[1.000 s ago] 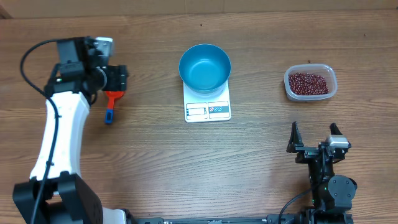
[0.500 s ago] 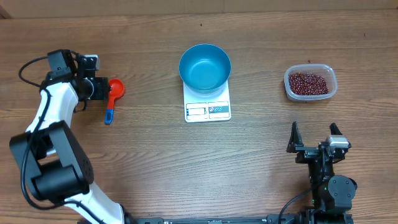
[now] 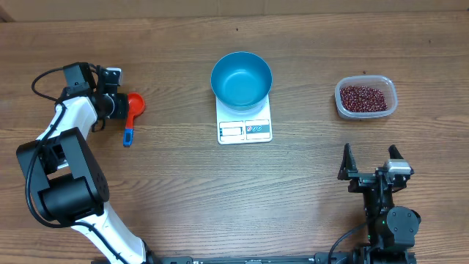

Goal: Scoop item into bowl and weigh 150g on scale

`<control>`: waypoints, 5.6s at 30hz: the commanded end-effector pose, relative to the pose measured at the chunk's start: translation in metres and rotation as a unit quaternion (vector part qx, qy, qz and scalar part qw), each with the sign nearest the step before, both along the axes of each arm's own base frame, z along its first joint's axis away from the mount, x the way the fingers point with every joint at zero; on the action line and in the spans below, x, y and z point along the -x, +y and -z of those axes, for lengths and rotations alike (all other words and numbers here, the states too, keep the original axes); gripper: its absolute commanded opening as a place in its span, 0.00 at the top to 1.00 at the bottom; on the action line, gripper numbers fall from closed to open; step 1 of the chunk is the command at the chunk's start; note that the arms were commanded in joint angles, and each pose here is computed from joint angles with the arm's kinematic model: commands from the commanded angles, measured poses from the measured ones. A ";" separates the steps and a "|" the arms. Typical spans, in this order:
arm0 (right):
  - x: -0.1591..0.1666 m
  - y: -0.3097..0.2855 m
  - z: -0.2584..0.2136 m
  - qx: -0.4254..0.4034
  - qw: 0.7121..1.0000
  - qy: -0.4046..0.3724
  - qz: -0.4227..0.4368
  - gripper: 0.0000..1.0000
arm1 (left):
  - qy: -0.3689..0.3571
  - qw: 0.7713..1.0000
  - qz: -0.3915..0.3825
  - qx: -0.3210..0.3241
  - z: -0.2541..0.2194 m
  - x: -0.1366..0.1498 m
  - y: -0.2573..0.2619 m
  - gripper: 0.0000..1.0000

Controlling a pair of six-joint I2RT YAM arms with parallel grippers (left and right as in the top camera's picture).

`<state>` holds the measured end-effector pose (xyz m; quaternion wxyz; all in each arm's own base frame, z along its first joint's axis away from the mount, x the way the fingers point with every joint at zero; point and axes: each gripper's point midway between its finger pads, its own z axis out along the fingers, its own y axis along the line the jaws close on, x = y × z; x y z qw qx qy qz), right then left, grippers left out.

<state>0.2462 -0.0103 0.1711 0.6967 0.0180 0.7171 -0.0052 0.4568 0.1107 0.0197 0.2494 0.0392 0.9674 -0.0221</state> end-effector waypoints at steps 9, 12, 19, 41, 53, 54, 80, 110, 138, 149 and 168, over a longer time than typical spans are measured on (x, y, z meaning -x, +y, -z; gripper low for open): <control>0.000 0.000 0.001 0.000 1.000 -0.003 0.000 0.00 | -0.012 1.000 0.026 0.003 -0.003 -0.012 -0.017 0.96; 0.000 0.000 0.001 0.000 1.000 -0.003 0.000 0.00 | -0.010 1.000 -0.026 0.006 -0.007 -0.013 -0.009 0.96; 0.000 0.000 0.001 0.000 1.000 -0.003 0.000 0.00 | -0.054 0.977 -0.205 0.017 -0.080 -0.018 0.020 0.96; 0.000 -0.002 0.001 0.003 1.000 -0.004 0.007 0.00 | 0.092 0.840 -0.431 0.317 -0.142 0.062 -0.075 0.96; 0.000 0.000 -0.001 -0.003 1.000 -0.007 0.001 0.00 | 0.108 0.878 -0.332 0.328 -0.149 0.053 -0.162 0.96; 0.000 0.008 -0.003 -0.010 1.000 -0.011 -0.022 0.00 | 0.108 0.877 -0.328 0.334 -0.151 0.051 -0.169 0.96; 0.014 0.091 -0.072 -0.256 0.930 0.048 -0.261 0.00 | 0.096 0.834 -0.313 0.445 -0.185 0.026 -0.256 0.96; -0.124 0.184 -0.089 -0.400 0.786 0.301 -0.364 0.00 | 0.144 0.788 -0.424 0.423 -0.166 0.058 -0.303 0.96; -0.121 0.242 -0.045 -0.430 0.786 0.359 -0.261 0.71 | 0.169 0.789 -0.433 0.402 -0.157 0.072 -0.301 0.96; -0.117 0.245 -0.045 -0.442 0.774 0.369 -0.264 0.72 | 0.169 0.788 -0.434 0.403 -0.157 0.072 -0.301 0.96; -0.114 0.248 -0.047 -0.443 0.767 0.374 -0.275 0.76 | 0.169 0.785 -0.438 0.406 -0.158 0.071 -0.302 0.96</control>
